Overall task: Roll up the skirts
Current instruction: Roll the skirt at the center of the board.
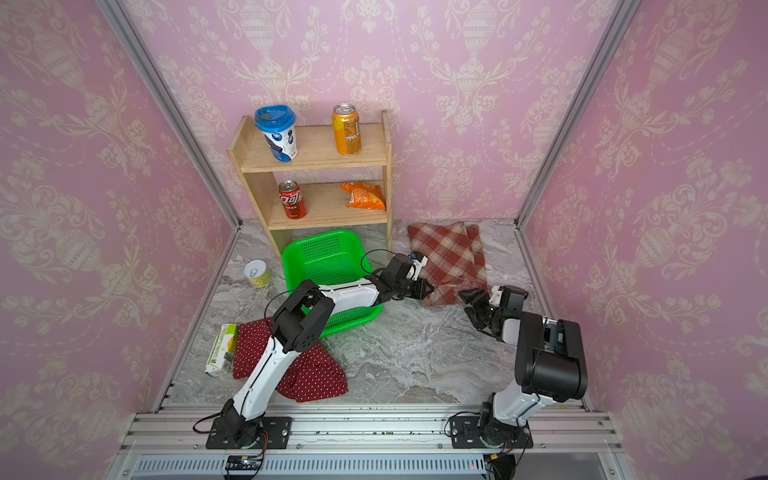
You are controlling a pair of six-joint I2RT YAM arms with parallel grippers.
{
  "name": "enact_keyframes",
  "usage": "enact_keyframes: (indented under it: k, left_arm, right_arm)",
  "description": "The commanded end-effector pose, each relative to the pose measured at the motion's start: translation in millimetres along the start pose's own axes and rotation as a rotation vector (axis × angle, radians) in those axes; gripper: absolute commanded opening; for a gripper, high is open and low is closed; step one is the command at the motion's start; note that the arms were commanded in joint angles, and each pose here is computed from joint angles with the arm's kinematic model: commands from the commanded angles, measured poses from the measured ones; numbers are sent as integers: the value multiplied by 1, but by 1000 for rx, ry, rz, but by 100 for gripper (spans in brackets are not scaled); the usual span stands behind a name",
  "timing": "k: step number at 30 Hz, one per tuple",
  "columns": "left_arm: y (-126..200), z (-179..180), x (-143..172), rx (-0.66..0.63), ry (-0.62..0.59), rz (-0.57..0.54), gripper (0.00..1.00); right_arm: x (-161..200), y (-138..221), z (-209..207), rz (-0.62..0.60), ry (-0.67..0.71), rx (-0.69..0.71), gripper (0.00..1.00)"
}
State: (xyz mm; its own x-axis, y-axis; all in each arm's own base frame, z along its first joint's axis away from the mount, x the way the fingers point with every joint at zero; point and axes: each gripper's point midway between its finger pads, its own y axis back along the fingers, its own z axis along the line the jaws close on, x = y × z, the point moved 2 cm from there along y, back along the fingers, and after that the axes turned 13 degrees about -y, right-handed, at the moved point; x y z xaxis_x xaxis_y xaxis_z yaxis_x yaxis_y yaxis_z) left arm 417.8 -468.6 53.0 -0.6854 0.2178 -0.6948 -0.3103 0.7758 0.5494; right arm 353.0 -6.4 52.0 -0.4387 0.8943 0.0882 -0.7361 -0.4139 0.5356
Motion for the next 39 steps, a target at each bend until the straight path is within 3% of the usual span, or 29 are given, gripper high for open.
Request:
enact_keyframes:
  k: [1,10,13,16,22,24,30,36,39]
  left_arm:
    - [-13,49,55,-106,92,142,6]
    - [-9,54,52,-108,96,140,7]
    - [-8,53,50,-105,95,138,9]
    - [-4,48,42,-94,83,121,17]
    - [22,28,13,-63,-4,7,51]
    - [35,19,1,-54,-50,-38,58]
    - [58,-23,-4,-14,-300,-88,71]
    - [68,-78,28,-101,-820,-107,80]
    - [75,-95,30,-148,-964,-219,96]
  right_arm:
    - [4,-7,-54,-41,-76,212,71]
    - [-4,-26,-42,-38,-15,291,70]
    - [-10,-32,-41,-67,-33,274,64]
    - [-13,-37,-39,-71,-38,266,53]
    - [-15,-42,-31,-46,-25,255,15]
    - [-13,-41,-24,-25,-10,250,9]
    - [-5,-25,3,50,86,276,7]
    - [4,-5,25,129,146,285,7]
    - [8,2,28,151,159,282,7]
